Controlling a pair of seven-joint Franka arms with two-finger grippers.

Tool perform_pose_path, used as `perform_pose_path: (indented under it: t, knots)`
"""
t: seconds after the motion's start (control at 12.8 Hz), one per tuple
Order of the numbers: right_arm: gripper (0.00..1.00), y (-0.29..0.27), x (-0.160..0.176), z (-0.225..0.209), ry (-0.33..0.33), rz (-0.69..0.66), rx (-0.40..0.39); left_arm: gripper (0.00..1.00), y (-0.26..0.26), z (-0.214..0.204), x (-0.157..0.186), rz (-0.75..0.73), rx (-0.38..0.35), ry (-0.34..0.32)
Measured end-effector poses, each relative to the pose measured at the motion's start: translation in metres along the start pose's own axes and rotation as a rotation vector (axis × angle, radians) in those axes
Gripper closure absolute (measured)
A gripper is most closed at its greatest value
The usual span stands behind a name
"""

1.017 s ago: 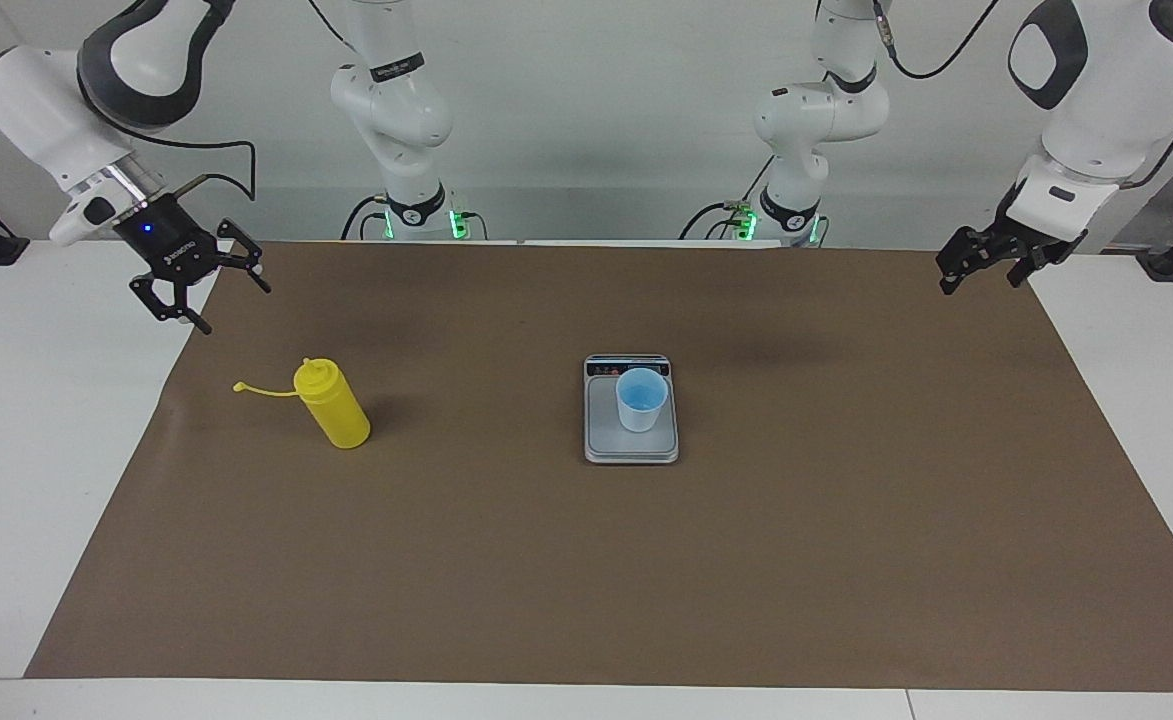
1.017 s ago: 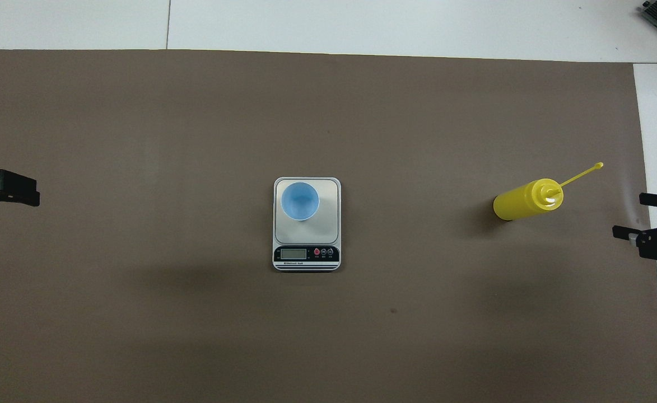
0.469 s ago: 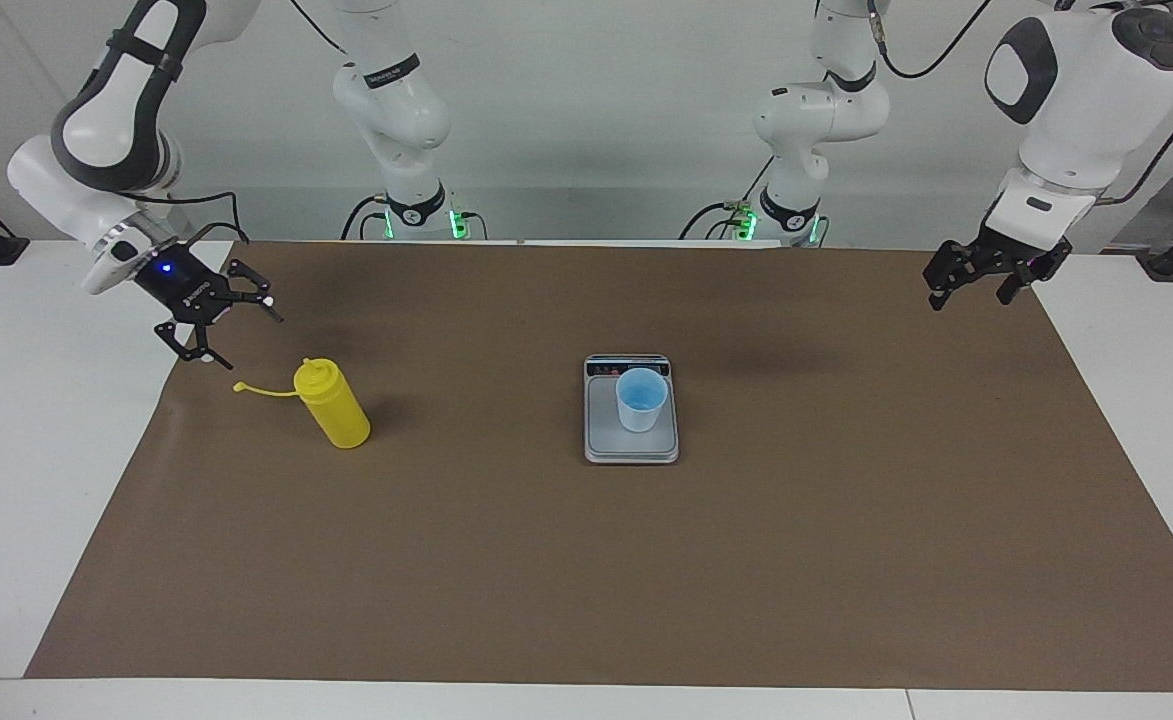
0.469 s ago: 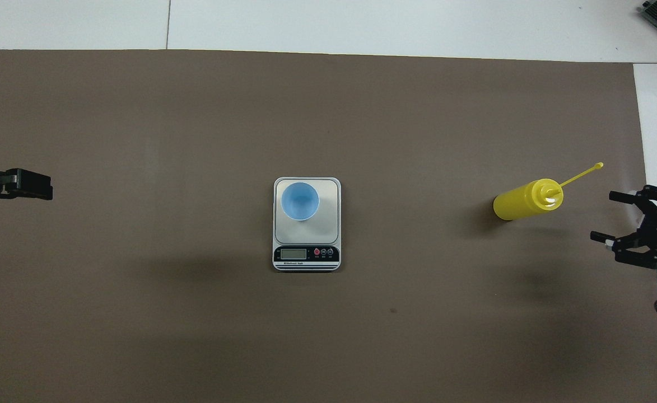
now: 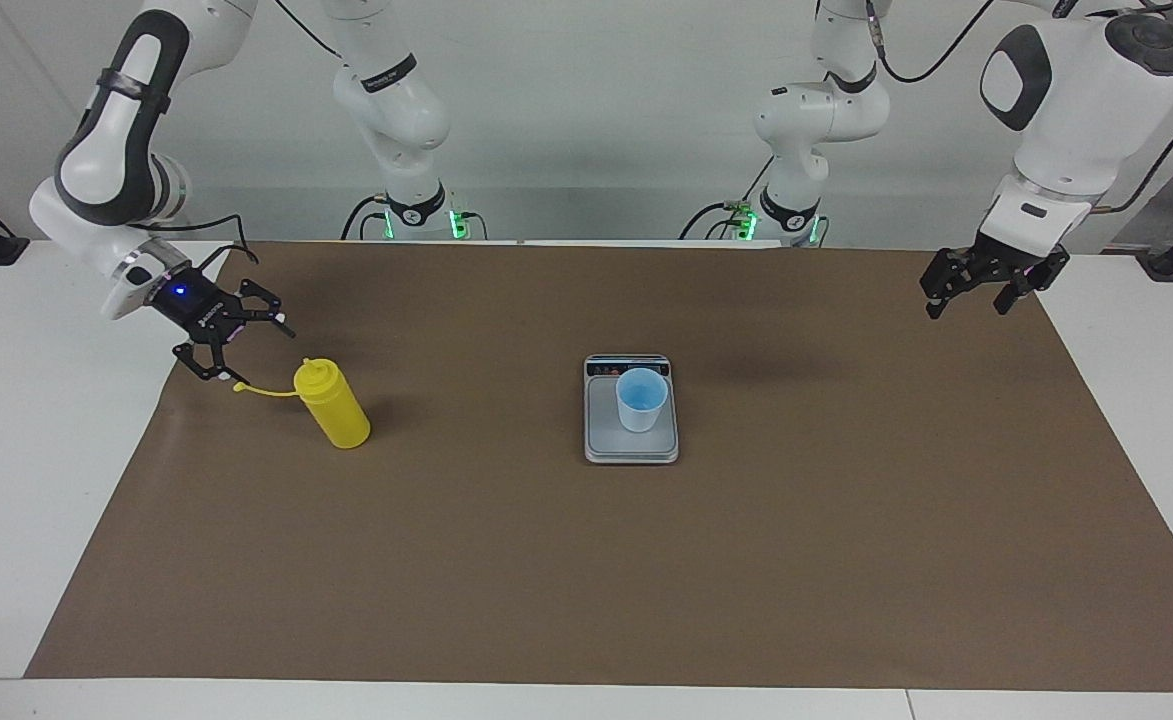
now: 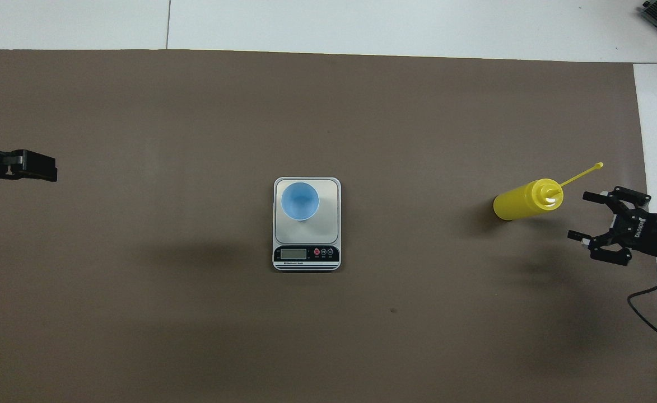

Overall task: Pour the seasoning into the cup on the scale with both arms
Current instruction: 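Open the right gripper and close it around the yellow bottle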

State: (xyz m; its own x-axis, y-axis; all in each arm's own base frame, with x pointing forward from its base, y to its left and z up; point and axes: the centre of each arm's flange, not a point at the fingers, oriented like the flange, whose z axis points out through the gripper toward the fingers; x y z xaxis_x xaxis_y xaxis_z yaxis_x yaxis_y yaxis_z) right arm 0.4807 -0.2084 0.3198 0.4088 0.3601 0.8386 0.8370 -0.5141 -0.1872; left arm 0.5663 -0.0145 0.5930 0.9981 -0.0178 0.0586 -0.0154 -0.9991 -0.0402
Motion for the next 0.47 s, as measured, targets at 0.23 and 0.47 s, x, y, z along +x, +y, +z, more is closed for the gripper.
perform_pose_path:
  t: [0.23, 0.47]
  knots:
    - [0.00, 0.013, -0.025, 0.022, 0.064, -0.022, 0.040, 0.07, -0.001, -0.008, 0.010, -0.001, -0.002, -0.028]
    - [0.00, 0.017, -0.026, 0.033, 0.116, -0.041, 0.055, 0.00, -0.001, -0.007, 0.009, 0.003, -0.002, -0.046]
